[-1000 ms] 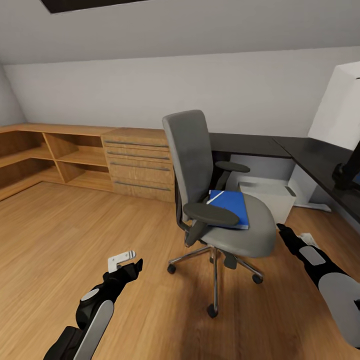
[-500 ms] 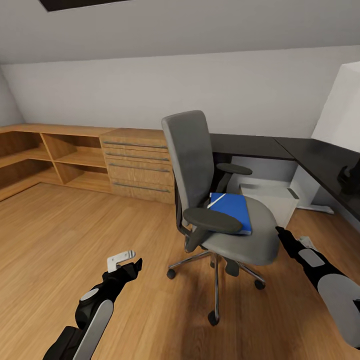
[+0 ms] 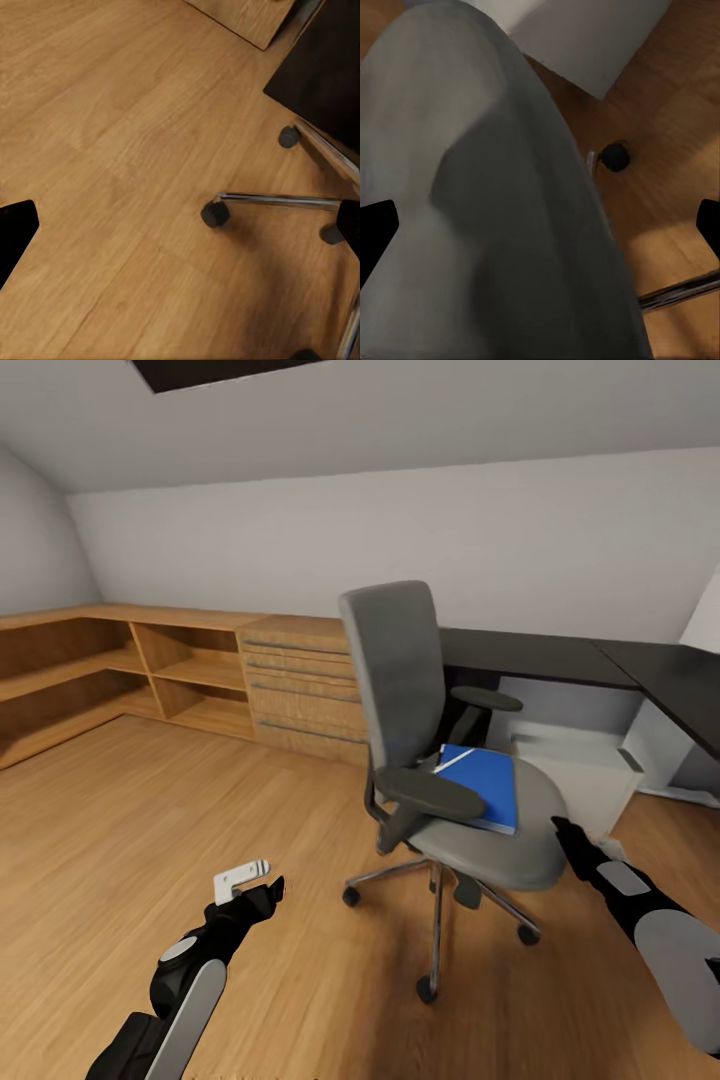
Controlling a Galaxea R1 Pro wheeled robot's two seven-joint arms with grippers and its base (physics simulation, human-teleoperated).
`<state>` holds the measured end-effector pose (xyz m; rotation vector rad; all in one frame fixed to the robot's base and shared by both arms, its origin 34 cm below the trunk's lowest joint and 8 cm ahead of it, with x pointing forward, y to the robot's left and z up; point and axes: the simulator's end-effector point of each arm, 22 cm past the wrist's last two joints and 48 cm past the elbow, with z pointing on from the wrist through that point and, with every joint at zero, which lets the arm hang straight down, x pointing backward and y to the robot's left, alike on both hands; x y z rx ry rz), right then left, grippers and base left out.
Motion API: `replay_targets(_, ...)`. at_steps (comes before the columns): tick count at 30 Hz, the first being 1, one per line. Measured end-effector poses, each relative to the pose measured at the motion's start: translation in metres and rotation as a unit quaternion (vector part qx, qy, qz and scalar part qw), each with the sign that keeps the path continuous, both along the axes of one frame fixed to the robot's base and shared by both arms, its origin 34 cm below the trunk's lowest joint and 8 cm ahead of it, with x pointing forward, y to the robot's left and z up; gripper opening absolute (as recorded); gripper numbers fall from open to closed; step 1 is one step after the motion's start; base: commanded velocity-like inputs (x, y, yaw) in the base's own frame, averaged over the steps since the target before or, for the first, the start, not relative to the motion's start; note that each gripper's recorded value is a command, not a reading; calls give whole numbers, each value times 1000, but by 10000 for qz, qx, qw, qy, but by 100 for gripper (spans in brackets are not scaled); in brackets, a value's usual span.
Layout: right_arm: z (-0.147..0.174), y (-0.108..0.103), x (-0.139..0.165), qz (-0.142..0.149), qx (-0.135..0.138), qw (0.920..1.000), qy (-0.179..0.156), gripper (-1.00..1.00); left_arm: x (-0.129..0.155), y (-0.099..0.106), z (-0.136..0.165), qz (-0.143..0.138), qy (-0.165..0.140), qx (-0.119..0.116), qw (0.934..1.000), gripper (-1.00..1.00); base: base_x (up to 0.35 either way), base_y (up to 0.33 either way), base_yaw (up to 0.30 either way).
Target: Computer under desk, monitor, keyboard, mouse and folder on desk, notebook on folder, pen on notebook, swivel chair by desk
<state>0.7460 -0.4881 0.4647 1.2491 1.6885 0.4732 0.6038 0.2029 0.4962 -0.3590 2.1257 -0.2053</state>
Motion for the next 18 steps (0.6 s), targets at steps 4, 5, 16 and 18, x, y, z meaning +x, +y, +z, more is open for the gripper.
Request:
replay_targets(4,1,-2,0,-6,-15,10000,-14,100,0,0,0,-6,0,0,10000,100,0,0,274)
replay_targets(5,2,-3,0,-12,-19,10000,-14,100,0,-1,0,-6,0,0,10000,100,0,0,274)
replay_targets(16,4,-13,-2,-62,-78,9999,-18,100,0,-3,-1,-30,8,-10,10000,100,0,0,237)
replay_targets(18,4,-2,2,-2,-49,10000,-41,100,-1,-4,-1,-39,12,-8,10000,100,0,0,38)
